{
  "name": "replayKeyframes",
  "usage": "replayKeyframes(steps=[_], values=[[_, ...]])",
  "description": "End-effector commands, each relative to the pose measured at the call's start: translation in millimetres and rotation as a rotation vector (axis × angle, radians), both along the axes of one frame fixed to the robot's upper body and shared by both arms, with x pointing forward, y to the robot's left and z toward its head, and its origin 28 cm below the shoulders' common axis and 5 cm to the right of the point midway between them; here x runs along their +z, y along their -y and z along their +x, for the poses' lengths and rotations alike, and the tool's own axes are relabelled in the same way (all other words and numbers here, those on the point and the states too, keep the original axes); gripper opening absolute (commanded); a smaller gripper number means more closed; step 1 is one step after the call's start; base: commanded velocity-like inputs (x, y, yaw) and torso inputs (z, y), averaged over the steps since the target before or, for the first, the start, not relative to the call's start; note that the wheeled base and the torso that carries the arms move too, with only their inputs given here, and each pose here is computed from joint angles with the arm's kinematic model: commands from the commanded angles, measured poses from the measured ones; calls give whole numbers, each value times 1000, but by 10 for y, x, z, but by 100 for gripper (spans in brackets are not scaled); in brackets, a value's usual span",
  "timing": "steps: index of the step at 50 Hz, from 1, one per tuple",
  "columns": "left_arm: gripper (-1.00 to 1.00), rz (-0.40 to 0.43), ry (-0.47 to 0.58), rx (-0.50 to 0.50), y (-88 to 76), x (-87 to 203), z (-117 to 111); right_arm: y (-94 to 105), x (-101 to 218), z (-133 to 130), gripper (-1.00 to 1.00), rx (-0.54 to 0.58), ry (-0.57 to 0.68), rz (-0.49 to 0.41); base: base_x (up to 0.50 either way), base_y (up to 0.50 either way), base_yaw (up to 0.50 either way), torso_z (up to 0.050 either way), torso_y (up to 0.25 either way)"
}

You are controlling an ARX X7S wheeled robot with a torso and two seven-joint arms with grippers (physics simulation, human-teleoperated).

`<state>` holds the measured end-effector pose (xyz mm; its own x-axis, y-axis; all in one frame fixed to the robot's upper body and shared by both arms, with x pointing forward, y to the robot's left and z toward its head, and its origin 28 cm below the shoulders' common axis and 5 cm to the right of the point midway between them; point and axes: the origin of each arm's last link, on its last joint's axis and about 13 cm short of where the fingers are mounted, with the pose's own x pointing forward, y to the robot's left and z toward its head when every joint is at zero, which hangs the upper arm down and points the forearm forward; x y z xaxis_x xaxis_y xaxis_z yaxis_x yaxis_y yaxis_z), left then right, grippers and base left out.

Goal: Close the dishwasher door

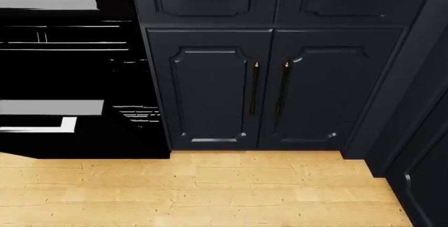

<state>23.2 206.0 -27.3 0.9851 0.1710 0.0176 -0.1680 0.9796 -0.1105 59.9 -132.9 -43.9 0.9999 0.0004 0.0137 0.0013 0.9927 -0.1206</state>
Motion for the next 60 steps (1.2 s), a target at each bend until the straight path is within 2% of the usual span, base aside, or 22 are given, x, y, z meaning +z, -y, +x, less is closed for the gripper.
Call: replayKeyframes(steps=[1, 12, 32, 60], values=[[100, -1, -1, 1, -8, -7, -20, -1, -4, -4, 100, 0, -1, 0, 0, 0, 0, -20, 0], [100, -2, -1, 5, -13, -10, -27, -5, -3, -10, 100, -4, -1, 1, 0, 0, 0, -20, 0], [100, -6, -2, 8, -8, -3, 0, -2, -9, 0, 100, -8, 0, -12, 0, 0, 0, 0, 0], [100, -6, -2, 8, -9, -5, -1, -3, -1, -2, 100, -7, 1, -12, 0, 188, 0, 0, 0]])
